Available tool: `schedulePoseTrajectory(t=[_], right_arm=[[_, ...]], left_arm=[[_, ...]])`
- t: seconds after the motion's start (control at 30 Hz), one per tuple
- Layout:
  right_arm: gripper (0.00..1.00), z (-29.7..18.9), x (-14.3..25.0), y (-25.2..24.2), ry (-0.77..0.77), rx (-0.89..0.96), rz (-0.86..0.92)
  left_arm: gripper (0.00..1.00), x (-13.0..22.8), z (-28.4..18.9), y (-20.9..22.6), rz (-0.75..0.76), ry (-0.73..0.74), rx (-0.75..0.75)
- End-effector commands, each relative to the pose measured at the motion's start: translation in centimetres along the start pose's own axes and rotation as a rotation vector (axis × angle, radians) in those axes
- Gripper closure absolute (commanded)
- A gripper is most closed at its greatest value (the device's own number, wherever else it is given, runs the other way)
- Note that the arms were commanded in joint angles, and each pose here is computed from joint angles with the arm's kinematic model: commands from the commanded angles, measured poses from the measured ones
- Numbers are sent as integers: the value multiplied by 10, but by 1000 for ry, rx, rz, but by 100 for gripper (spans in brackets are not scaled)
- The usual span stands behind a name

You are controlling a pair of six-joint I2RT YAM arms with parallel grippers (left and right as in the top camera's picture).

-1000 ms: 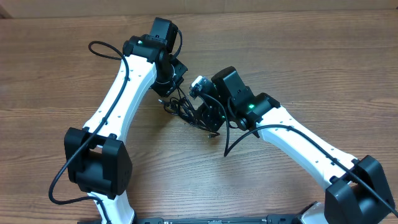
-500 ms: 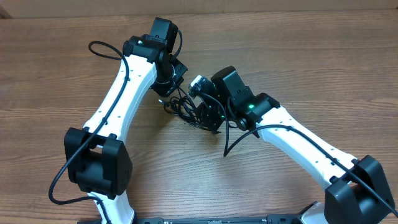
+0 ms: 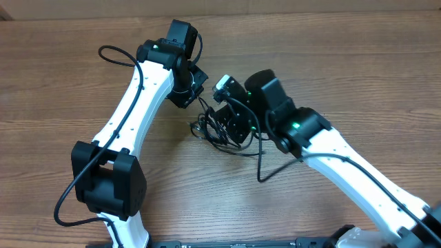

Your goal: Untangle cables

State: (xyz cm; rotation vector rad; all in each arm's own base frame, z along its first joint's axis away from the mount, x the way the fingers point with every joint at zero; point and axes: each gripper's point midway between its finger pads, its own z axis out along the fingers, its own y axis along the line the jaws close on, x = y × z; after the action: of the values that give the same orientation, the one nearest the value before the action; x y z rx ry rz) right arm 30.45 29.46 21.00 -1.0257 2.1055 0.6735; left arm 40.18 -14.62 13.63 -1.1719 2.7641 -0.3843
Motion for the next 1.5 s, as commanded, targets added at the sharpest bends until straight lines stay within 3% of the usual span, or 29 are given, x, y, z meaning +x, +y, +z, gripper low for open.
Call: schedulePoseTrajectory(t=[0.0,0.53,0.6,0.7,0.73,0.97,1.2,1.33,1.47], right_arm=[[96,-24,-22,12,-86,-12,-29],[96,-44,-37,24,-153,-46,-56],[96,-44,-36,22,-150,-36,-54],[96,-43,-35,18,-142,-13,-50],[96,-43,-34,18,-139,-10,-48],[96,-44,-36,16,-146,-3,-50],[96,-46,-47,24,-194,-43,-65],[96,-47,-53,23,-217,-41,-66],[96,-47,-52,22,-215,-36,-59]], left_arm=[[95,-2,5,4,14,-10,-21],[95,4,5,4,48,26,-14],[85,4,5,3,126,36,-3],[44,-3,3,6,244,47,12],[37,-4,2,6,269,63,28],[22,3,-23,-12,409,309,358],[0,8,-33,-5,358,396,401],[0,30,-43,-15,362,490,466],[1,32,-38,-16,376,469,437]])
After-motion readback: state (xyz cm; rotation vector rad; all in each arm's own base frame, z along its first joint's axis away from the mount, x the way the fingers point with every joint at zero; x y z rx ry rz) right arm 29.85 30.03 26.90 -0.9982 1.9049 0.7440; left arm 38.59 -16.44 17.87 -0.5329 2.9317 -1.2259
